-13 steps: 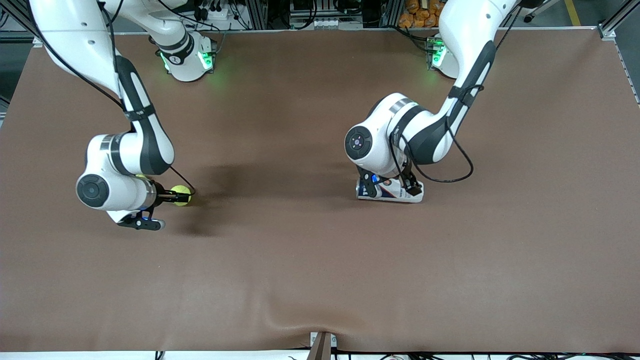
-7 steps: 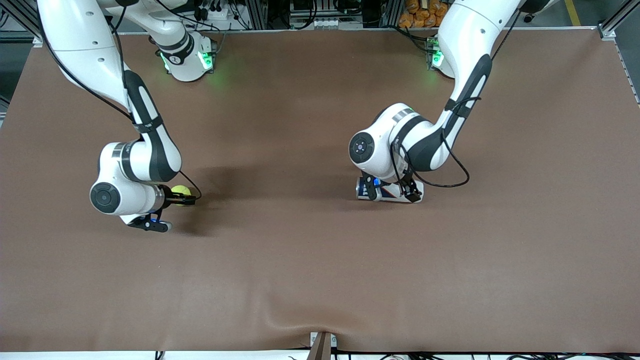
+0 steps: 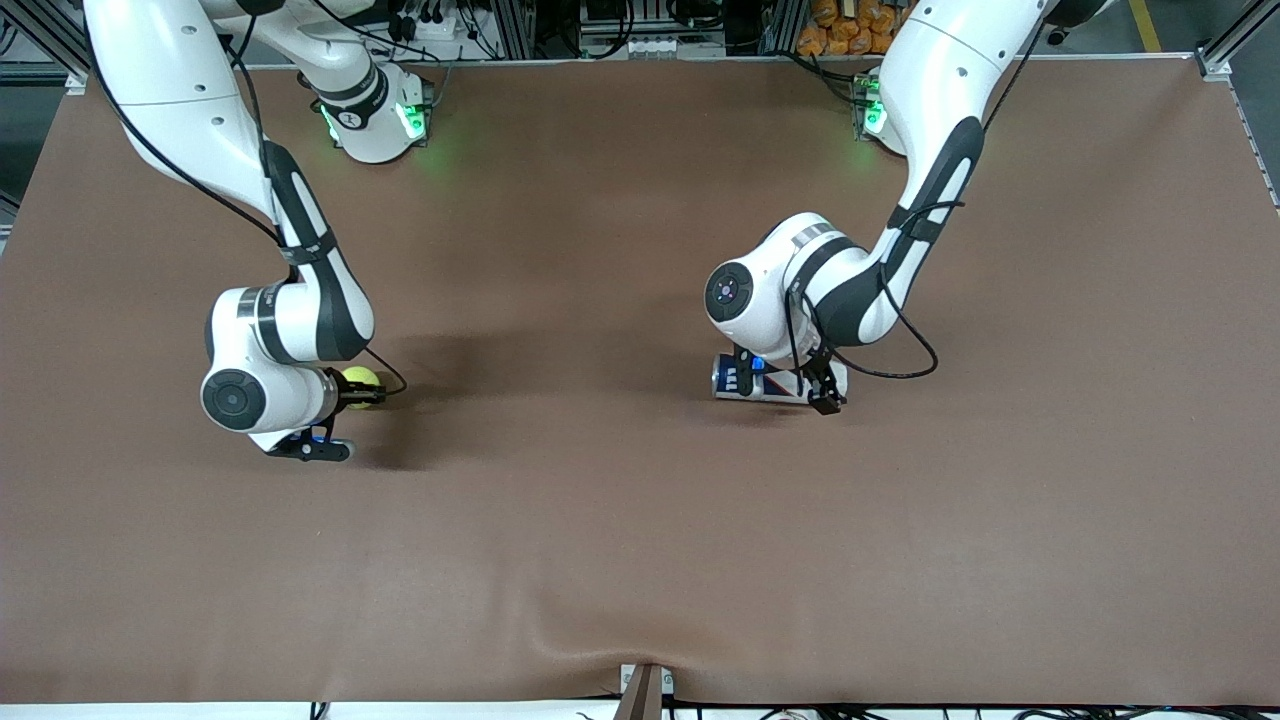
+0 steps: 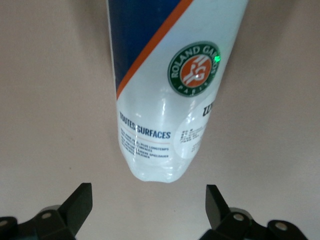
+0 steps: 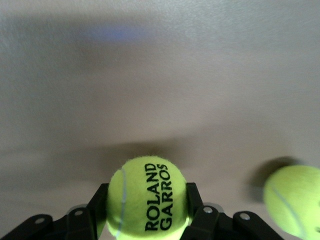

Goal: Insert tennis ball vertically with right arm
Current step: 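Grasp the ball with the right gripper while the left gripper grasps the tube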

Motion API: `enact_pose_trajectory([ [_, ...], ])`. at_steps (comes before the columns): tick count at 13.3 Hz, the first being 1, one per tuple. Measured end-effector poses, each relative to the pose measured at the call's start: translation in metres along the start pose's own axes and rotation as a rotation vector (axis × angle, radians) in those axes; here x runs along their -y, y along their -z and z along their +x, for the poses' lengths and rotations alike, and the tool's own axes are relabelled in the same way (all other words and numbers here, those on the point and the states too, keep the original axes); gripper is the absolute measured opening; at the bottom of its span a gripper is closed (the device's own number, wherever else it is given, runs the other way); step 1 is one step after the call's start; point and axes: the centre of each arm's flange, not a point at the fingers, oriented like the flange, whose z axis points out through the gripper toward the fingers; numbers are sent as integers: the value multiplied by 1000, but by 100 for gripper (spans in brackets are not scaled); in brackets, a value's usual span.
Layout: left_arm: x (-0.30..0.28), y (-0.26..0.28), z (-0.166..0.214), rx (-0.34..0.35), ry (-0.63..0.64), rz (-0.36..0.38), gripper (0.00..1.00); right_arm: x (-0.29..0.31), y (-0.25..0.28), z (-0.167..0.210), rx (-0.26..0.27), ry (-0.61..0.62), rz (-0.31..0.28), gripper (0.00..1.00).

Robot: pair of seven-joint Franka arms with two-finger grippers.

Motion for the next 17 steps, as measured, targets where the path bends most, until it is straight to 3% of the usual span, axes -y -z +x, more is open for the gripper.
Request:
enact_pose_trajectory([
  [3, -2, -2, 3, -14, -31, 8, 100, -31, 63, 3, 66, 73, -6, 66],
  [7, -5, -7, 8, -36, -61, 23, 100, -112, 168, -14, 59, 113, 46, 66],
  [13, -3, -23, 2, -48, -81, 13, 100, -163, 239, -34, -42, 60, 69, 66],
  [17, -6, -29, 5, -42, -90, 3, 100, -168, 261, -40, -90, -21, 129, 66],
])
